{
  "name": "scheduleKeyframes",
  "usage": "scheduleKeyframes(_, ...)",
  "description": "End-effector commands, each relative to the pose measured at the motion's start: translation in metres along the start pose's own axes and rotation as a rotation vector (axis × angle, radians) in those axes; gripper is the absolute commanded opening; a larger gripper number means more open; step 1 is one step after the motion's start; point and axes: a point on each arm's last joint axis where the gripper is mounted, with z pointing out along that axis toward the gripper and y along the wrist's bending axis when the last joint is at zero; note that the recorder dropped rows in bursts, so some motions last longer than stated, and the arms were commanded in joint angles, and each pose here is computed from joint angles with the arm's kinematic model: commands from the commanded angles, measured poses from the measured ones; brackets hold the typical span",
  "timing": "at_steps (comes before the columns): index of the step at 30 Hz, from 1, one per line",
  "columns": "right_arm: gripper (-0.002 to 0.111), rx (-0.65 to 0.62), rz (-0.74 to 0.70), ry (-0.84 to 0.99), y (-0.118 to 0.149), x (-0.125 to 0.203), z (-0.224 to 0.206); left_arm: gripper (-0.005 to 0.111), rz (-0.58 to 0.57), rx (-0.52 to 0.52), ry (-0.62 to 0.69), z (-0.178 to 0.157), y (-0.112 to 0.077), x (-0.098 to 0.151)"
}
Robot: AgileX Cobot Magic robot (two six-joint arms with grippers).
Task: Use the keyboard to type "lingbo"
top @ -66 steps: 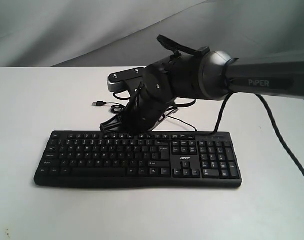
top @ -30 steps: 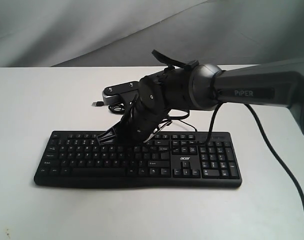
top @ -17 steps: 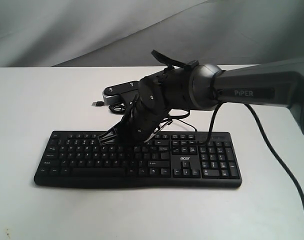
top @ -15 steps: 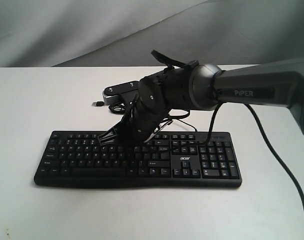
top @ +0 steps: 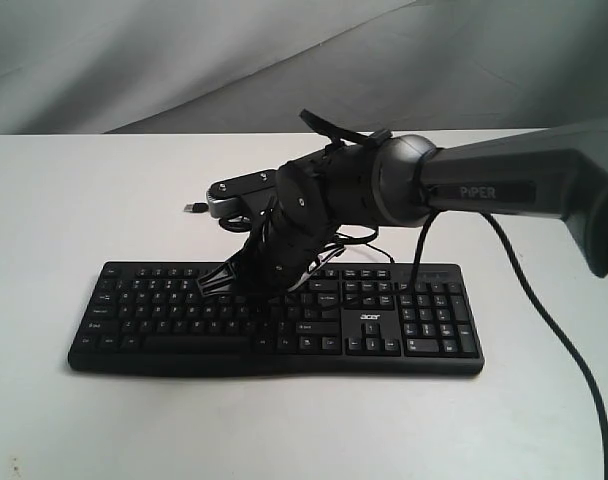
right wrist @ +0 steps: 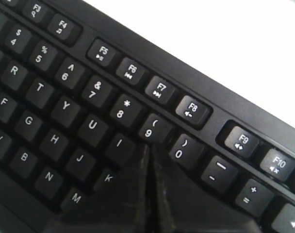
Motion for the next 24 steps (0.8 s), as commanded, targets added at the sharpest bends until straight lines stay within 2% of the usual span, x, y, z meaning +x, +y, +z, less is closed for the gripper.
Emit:
scheduleKeyframes(1,0.000,0.007,0.003,0.023,-0.002,0.004,0.006,0.001,-0.012,0.001,-0.003,0.000,0.000,0.001)
scheduleKeyframes(7,0.000,0.005,0.007,0.016,-0.001,0.002,0.000,0.001,-0.012,0.001,-0.003,0.000,0.000,0.001)
scheduleKeyframes(17,0.000,-0.007,-0.032,-0.113,0.004,-0.016,-0.048,0.001,-0.012,0.001,-0.003,0.000,0.000,0.001)
scheduleKeyframes(24,0.000,-0.002,-0.036,-0.098,0.004,-0.015,-0.051,0.001,-0.012,0.001,-0.003,0.000,0.000,0.001)
